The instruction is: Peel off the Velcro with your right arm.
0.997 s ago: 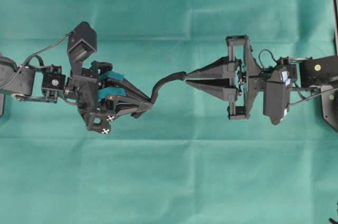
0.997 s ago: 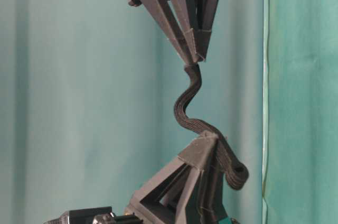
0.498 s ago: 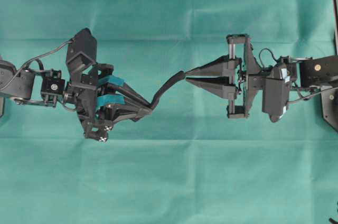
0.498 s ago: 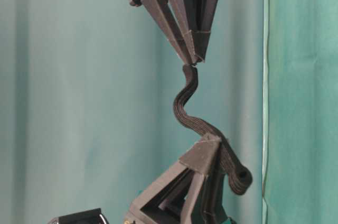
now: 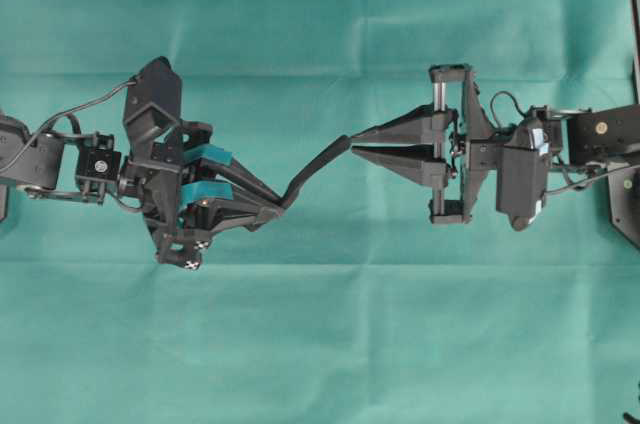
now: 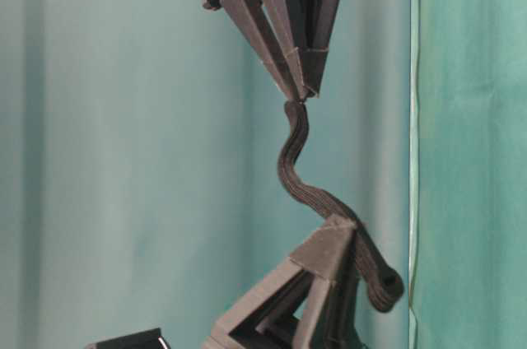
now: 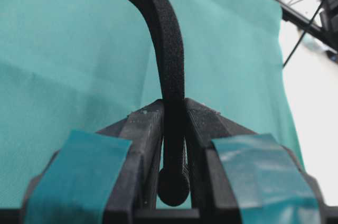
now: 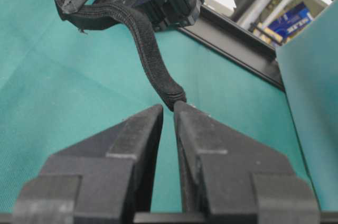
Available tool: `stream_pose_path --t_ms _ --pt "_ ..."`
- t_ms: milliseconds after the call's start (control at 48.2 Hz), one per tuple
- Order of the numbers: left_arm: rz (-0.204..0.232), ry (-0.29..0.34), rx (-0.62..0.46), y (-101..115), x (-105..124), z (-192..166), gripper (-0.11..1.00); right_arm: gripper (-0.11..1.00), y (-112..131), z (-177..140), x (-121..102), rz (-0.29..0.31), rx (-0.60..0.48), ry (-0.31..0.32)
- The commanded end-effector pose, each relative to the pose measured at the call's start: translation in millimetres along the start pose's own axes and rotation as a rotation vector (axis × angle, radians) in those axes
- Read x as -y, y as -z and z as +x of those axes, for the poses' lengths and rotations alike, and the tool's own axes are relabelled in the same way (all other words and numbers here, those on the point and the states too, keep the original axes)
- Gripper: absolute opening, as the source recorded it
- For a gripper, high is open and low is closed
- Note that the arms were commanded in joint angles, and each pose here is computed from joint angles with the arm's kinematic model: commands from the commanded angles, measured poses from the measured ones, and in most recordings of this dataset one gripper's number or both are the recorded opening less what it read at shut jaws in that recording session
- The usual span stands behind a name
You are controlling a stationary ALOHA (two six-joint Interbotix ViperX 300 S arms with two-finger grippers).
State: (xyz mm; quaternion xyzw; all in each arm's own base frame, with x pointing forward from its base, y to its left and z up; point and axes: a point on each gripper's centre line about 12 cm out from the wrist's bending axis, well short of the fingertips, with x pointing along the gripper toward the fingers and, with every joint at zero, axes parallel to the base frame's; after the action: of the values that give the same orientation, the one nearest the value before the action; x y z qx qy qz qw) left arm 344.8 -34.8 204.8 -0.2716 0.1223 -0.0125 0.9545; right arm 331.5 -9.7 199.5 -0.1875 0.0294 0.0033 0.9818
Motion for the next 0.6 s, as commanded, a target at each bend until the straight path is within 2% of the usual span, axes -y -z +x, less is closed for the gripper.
stream_pose_path --t_ms 0,581 --pt "0.000 0.017 0.023 -6.8 5.0 -1.8 0.10 -0.06 -5.7 1.1 0.8 0.003 0.023 0.005" --pt "-0.018 0.015 0.020 -5.0 3.7 -4.7 0.10 -0.06 -1.3 -2.8 -1.0 0.006 0.008 0.000"
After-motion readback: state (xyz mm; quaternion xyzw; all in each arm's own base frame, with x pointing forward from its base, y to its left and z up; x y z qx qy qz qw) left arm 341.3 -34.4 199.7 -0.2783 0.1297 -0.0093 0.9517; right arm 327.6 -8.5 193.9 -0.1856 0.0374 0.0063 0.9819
